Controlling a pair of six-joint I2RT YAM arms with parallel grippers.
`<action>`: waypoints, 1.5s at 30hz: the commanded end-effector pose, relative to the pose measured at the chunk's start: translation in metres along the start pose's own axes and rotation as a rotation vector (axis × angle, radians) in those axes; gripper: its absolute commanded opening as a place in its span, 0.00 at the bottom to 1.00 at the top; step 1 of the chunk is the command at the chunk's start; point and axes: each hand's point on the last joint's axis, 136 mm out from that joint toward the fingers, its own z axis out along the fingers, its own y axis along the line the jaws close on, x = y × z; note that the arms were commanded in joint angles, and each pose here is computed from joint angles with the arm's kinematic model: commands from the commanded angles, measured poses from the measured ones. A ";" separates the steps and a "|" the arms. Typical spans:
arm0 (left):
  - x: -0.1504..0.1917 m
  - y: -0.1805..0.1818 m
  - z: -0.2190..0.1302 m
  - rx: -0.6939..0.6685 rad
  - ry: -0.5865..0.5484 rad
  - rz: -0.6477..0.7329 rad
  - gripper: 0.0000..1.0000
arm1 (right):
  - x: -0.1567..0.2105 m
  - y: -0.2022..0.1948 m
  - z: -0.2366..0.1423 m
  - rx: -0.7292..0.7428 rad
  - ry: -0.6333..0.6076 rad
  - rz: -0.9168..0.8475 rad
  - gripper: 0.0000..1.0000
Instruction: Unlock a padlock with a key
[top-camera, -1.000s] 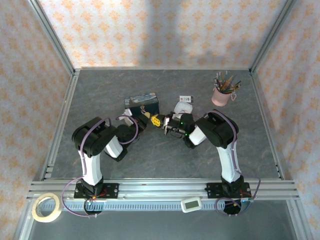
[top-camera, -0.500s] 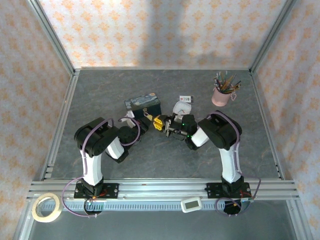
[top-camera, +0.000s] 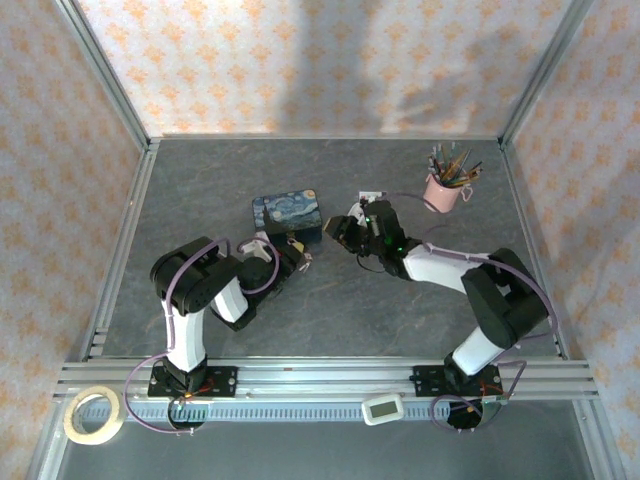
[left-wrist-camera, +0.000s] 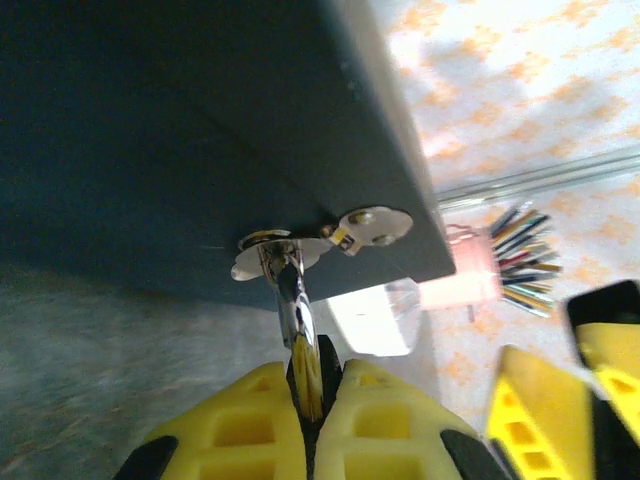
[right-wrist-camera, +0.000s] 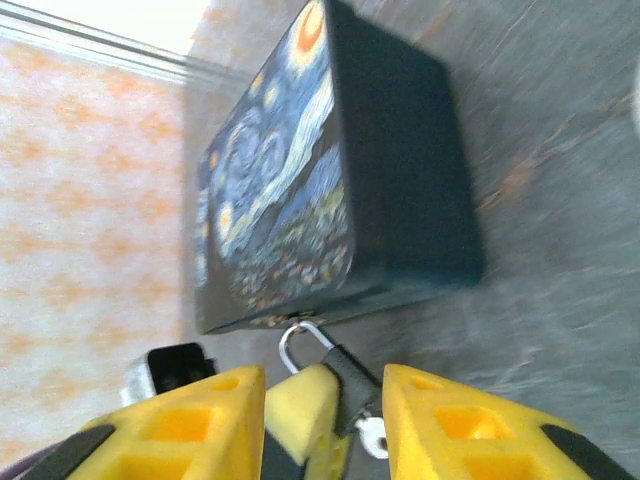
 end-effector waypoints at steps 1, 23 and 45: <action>-0.005 -0.003 0.005 -0.035 -0.018 0.001 0.00 | -0.003 -0.039 -0.012 0.223 -0.014 -0.167 0.36; -0.054 0.016 -0.052 -0.145 -0.143 -0.041 0.55 | 0.060 0.011 0.029 0.305 0.161 -0.782 0.42; -0.120 0.000 -0.061 -0.154 -0.267 0.037 0.69 | 0.078 -0.010 0.085 0.347 0.264 -1.058 0.50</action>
